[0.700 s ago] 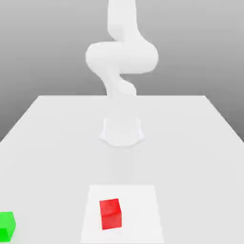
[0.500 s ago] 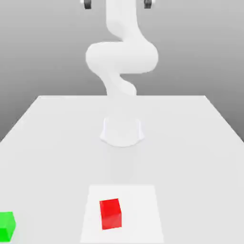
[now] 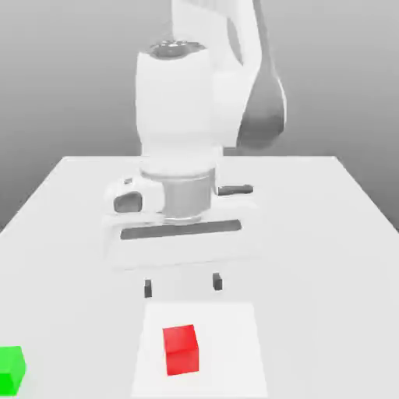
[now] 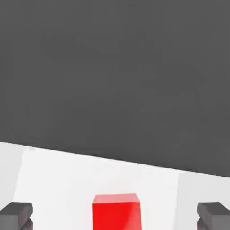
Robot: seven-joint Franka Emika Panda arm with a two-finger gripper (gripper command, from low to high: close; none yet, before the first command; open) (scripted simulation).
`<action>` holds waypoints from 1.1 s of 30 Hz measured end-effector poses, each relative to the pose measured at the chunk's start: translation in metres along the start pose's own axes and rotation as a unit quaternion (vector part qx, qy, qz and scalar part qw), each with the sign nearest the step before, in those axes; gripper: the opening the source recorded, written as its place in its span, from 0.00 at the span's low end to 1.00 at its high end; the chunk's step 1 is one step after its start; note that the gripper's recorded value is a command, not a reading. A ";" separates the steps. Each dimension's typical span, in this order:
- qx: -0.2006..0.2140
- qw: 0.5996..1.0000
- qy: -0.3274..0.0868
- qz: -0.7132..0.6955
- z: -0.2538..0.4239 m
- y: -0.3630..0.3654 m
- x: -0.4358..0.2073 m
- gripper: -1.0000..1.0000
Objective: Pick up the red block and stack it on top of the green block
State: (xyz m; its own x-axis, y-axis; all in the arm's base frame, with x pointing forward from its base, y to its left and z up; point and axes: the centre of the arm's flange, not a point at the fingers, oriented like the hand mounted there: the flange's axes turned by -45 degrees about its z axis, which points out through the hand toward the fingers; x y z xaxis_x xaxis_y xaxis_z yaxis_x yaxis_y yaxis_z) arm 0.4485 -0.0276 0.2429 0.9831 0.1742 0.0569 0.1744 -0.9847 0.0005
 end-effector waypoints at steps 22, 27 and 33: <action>0.002 0.999 -0.032 0.025 0.030 0.048 -0.006 0.00; 0.002 0.995 -0.033 0.097 0.015 0.169 -0.008 0.00; -0.003 0.989 -0.028 0.148 0.026 0.268 -0.032 0.00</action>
State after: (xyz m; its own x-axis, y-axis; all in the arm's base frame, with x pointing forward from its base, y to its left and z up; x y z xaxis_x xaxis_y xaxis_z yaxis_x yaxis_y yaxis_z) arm 0.4655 -0.2971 0.2154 0.9927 -0.1208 0.0004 -0.1208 -0.9927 -0.0019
